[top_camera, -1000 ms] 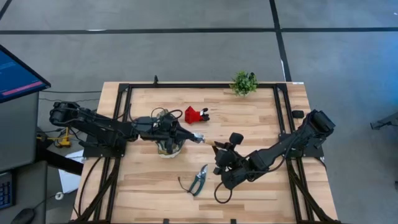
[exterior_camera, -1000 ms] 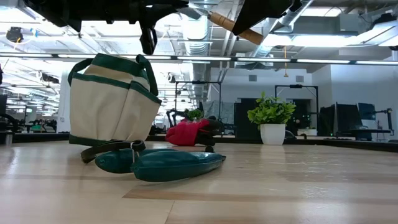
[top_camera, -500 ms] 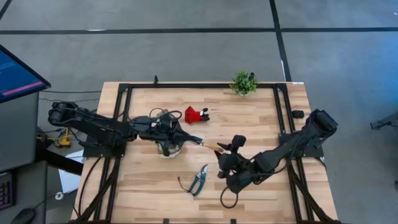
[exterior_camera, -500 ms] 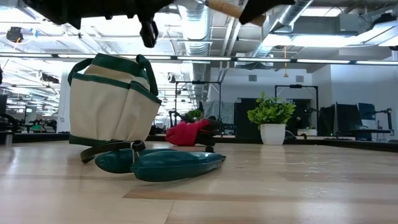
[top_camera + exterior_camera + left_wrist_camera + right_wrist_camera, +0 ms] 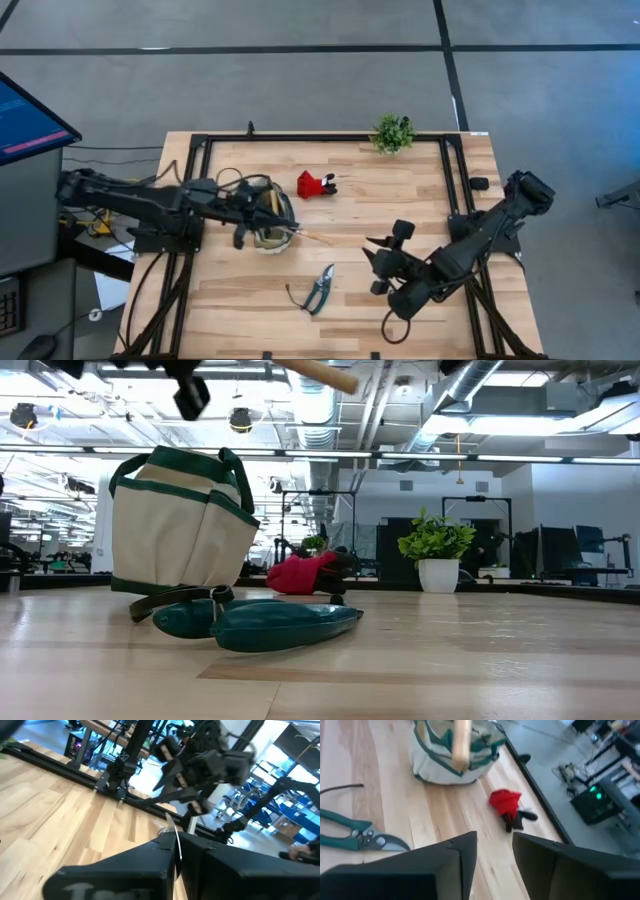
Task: Pick & Place Garden tools in Gardening bag
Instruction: Put the brown trowel into the green gardening bag
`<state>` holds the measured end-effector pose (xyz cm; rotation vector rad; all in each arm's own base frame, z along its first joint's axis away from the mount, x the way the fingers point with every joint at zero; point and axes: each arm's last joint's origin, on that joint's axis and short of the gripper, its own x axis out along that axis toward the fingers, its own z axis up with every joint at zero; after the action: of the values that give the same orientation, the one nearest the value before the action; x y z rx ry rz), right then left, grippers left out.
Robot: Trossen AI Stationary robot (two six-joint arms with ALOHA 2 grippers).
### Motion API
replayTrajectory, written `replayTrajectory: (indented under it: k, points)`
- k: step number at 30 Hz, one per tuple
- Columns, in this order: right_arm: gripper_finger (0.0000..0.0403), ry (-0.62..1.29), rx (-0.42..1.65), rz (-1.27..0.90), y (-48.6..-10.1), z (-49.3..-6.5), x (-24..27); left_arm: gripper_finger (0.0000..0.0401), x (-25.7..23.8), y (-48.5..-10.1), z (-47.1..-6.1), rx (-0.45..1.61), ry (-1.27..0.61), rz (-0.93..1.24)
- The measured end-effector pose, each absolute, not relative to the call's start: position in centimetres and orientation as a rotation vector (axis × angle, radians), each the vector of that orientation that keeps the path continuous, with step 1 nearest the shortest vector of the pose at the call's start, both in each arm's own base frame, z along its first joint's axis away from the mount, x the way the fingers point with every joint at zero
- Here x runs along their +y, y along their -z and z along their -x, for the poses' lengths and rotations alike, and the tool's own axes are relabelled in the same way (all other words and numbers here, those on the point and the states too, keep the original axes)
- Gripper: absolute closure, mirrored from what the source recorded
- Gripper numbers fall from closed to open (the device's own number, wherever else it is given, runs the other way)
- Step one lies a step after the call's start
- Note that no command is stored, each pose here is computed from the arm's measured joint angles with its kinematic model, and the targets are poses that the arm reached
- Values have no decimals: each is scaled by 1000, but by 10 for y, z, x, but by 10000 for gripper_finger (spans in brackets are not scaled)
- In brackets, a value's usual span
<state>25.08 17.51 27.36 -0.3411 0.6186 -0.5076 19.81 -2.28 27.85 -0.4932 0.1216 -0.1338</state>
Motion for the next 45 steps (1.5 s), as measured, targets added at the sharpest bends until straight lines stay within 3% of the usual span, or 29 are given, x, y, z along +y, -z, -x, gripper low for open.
replayTrajectory:
  k: [8,14,21,27,45]
  points:
    - [329,576,660,239,-252,-242,166,399,-18,-291,-157,142,106,492]
    - [349,659,662,158,-228,-238,154,399,-9,-296,-124,357,-123,449]
    - [356,702,647,85,-207,-240,142,399,-5,-351,-101,294,-155,384]
    - [356,720,653,49,-197,-243,133,399,0,-378,-77,470,-290,364]
    - [356,731,653,25,-197,-253,124,399,-3,-376,-97,822,-380,335]
